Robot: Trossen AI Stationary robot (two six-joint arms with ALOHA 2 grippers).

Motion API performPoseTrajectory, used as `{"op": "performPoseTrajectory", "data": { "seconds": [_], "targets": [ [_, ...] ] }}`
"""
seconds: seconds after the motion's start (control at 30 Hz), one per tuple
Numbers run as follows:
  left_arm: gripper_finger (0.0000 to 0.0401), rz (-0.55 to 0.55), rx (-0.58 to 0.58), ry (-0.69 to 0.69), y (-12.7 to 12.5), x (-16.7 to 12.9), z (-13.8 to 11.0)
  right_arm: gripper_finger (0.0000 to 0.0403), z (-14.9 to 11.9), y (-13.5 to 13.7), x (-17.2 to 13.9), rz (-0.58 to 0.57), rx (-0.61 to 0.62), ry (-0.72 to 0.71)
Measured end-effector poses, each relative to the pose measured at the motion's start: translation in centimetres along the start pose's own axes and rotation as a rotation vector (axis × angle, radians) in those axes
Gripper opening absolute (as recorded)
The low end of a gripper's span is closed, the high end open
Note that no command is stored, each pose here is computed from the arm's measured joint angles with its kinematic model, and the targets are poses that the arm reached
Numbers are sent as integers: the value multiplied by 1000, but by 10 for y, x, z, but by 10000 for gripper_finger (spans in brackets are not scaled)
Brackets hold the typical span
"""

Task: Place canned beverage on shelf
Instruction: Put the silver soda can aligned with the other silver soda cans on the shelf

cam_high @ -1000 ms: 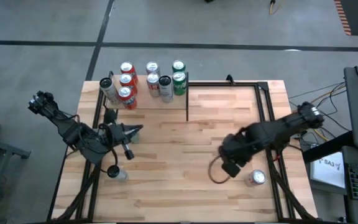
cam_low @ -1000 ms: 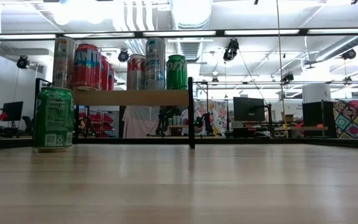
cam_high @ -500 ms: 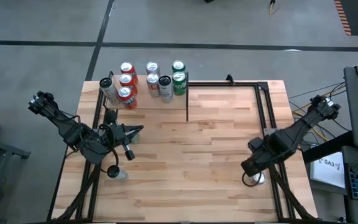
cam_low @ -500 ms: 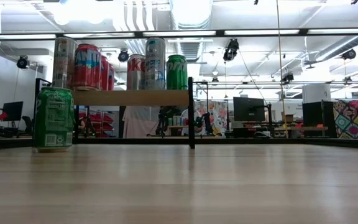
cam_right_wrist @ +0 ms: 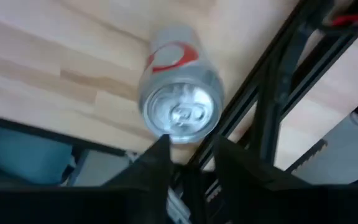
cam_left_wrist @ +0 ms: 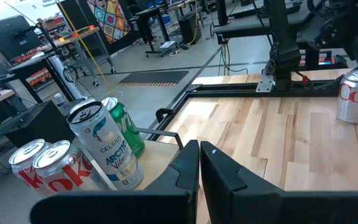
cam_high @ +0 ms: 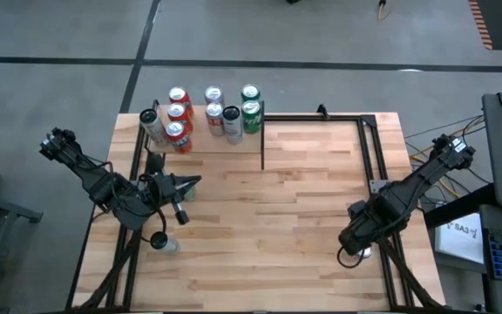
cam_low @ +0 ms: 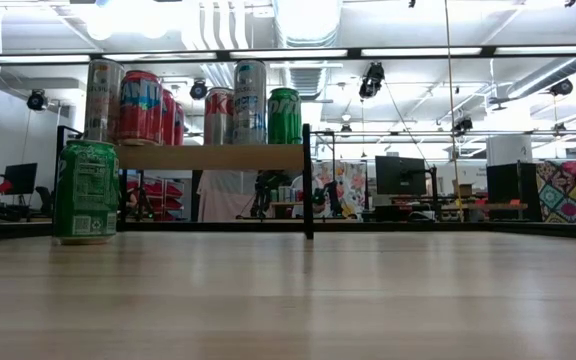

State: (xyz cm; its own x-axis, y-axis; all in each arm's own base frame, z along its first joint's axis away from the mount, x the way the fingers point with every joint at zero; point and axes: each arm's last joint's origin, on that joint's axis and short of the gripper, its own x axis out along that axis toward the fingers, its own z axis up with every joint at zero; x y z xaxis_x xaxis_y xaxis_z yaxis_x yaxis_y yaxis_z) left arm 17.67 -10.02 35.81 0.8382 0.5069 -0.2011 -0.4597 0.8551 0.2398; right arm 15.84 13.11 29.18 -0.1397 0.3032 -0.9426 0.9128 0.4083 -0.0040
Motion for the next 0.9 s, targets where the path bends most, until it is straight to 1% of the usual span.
{"op": "performPoseTrajectory", "data": {
  "seconds": [0.07,0.2,0.3,0.4,0.5,0.6,0.9],
  "targets": [
    [0,0,0,0,0,0,0,144,-4,1,1,16,-2,14],
    [0,0,0,0,0,0,0,219,-10,8,3,84,-38,30],
    [0,0,0,0,0,0,0,263,-10,10,8,56,-41,0],
    [0,1,1,0,0,0,0,293,-9,14,13,31,-61,-8],
    [0,1,1,0,0,0,0,314,-8,19,19,14,-66,-26],
    [0,1,1,0,0,0,0,324,-7,22,23,-4,-71,-35],
    [0,1,1,0,0,0,0,327,-7,24,28,-32,-66,-51]
  ]
}}
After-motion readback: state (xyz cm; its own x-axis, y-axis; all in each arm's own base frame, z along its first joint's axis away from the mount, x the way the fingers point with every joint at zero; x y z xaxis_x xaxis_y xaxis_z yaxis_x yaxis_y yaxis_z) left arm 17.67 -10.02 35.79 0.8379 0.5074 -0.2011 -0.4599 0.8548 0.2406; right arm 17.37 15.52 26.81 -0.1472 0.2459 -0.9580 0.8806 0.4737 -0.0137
